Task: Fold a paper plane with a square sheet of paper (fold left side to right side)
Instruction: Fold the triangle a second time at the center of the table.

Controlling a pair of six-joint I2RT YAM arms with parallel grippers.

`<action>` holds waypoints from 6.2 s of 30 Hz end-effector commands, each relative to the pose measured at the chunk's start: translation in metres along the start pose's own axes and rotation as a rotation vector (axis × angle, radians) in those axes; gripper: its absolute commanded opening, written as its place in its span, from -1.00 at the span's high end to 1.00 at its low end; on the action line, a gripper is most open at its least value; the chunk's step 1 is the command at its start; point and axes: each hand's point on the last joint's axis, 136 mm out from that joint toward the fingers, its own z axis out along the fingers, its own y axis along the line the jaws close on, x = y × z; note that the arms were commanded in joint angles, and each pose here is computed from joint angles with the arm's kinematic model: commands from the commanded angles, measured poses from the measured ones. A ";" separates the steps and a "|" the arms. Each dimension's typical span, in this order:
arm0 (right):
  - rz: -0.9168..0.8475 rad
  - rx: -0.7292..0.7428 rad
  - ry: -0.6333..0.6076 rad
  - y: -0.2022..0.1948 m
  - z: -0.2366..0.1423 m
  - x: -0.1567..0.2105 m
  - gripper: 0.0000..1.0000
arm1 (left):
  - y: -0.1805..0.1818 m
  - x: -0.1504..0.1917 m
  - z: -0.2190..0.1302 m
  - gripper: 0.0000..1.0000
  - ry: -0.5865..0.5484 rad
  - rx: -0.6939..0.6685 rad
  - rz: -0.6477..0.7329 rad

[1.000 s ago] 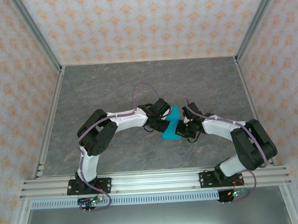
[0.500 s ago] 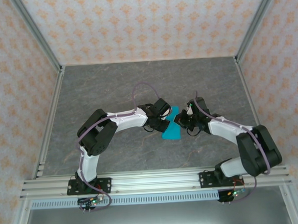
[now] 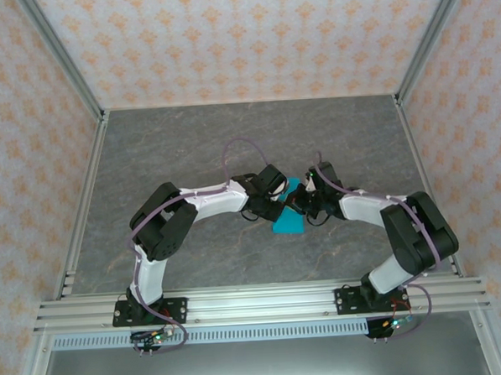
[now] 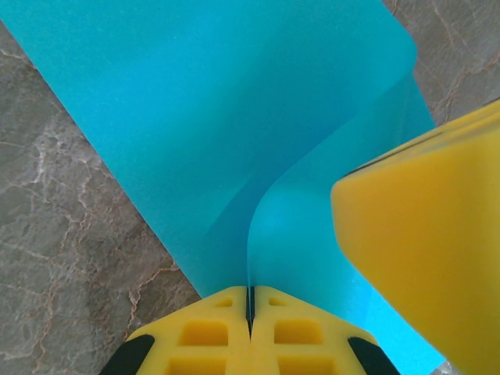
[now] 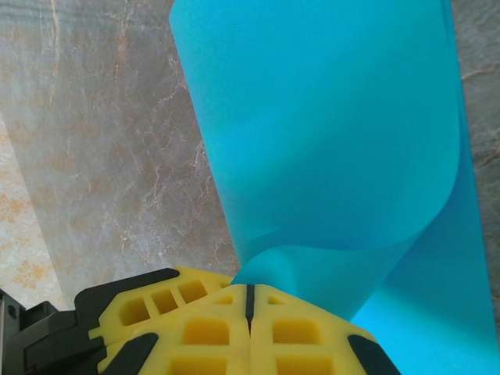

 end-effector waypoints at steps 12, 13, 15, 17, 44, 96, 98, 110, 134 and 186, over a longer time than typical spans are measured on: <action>-0.046 0.079 0.013 -0.014 0.011 -0.001 1.00 | 0.007 0.009 0.006 1.00 0.036 -0.013 0.011; -0.048 0.086 0.013 -0.016 0.011 0.000 1.00 | 0.007 0.009 0.005 1.00 0.035 -0.015 0.010; -0.053 0.105 0.015 -0.020 0.011 0.000 1.00 | 0.007 0.010 0.006 1.00 0.037 -0.015 0.012; -0.057 0.123 0.017 -0.025 0.012 0.001 1.00 | 0.008 0.010 0.006 1.00 0.039 -0.017 0.011; -0.038 0.281 0.076 -0.069 0.017 0.016 1.00 | 0.003 -0.019 -0.037 0.76 -0.064 0.008 -0.053; -0.059 0.309 0.083 -0.071 0.012 0.018 1.00 | -0.031 0.050 0.006 0.77 0.100 0.364 -0.293; -0.059 0.313 0.081 -0.072 0.012 0.017 1.00 | -0.029 0.051 0.006 0.77 0.101 0.358 -0.295; -0.065 0.335 0.083 -0.075 0.010 0.017 1.00 | -0.022 0.073 0.007 0.93 0.116 0.343 -0.327; -0.069 0.329 0.087 -0.073 0.009 0.018 1.00 | -0.035 0.035 -0.032 1.00 -0.004 0.470 -0.359; -0.236 0.177 0.031 -0.011 0.012 0.039 1.00 | 0.004 0.084 0.022 1.00 0.145 0.188 -0.333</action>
